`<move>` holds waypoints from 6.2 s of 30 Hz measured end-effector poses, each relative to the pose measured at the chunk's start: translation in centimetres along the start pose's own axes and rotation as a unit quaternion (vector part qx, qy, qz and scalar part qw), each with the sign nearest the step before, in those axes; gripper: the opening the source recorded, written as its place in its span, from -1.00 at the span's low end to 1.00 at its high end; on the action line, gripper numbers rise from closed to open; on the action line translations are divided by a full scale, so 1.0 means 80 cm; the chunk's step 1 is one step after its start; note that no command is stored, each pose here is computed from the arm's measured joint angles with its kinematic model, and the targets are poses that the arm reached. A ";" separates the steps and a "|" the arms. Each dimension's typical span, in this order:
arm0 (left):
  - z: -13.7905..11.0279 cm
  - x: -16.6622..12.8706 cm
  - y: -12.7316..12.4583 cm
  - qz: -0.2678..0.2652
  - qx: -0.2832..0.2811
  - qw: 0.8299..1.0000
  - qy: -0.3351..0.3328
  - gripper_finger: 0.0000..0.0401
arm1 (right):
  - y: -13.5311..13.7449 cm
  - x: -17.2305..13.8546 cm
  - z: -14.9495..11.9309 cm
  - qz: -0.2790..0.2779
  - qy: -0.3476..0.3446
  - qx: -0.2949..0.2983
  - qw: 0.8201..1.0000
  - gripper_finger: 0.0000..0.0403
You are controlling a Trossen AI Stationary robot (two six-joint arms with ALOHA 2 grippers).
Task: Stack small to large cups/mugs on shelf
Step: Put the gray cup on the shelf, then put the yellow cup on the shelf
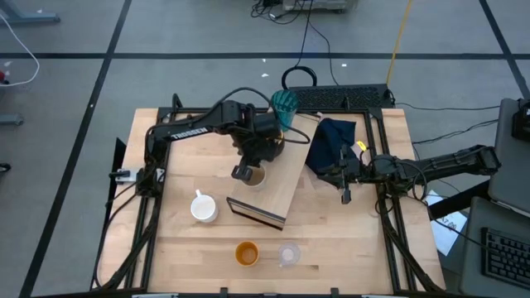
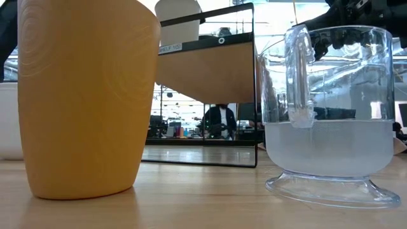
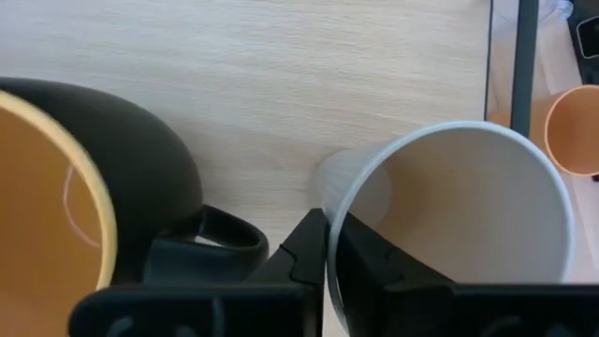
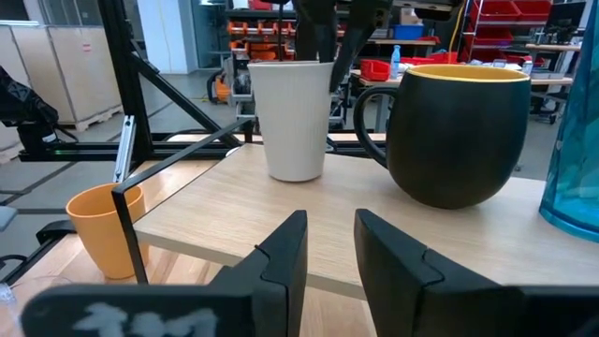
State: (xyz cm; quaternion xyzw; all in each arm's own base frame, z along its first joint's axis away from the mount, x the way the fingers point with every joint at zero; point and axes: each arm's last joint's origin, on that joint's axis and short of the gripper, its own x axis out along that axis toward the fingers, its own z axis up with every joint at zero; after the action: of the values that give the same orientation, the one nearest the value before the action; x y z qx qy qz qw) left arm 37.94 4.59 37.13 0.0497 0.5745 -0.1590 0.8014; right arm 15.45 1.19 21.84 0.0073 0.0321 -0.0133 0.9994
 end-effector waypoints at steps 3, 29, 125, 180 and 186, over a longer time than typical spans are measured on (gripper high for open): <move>0.000 0.000 0.001 0.000 -0.002 1.000 0.000 -0.86 | 0.000 0.000 0.000 0.000 0.000 0.000 1.000 -0.58; -0.006 -0.025 -0.009 0.013 -0.024 0.999 -0.022 -0.33 | 0.000 0.000 0.000 0.000 0.000 -0.001 1.000 -0.58; -0.374 0.080 -0.190 0.041 0.001 0.838 -0.544 -0.33 | 0.012 -0.005 0.030 0.073 -0.119 0.059 0.988 -0.58; -0.375 0.084 -0.190 0.024 -0.024 0.846 -0.532 -0.33 | 0.178 0.218 0.180 0.200 0.165 -0.077 0.963 -0.58; -0.376 0.086 -0.190 0.021 -0.032 0.851 -0.524 -0.33 | 0.185 0.249 0.134 0.189 0.225 -0.077 0.953 -0.58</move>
State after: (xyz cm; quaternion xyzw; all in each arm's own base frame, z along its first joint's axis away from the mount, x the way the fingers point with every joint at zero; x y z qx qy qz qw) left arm 7.96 -3.22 22.17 -0.0546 0.0726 -0.1260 0.9879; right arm 36.41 15.28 31.47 -0.0608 0.2549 0.1803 0.9481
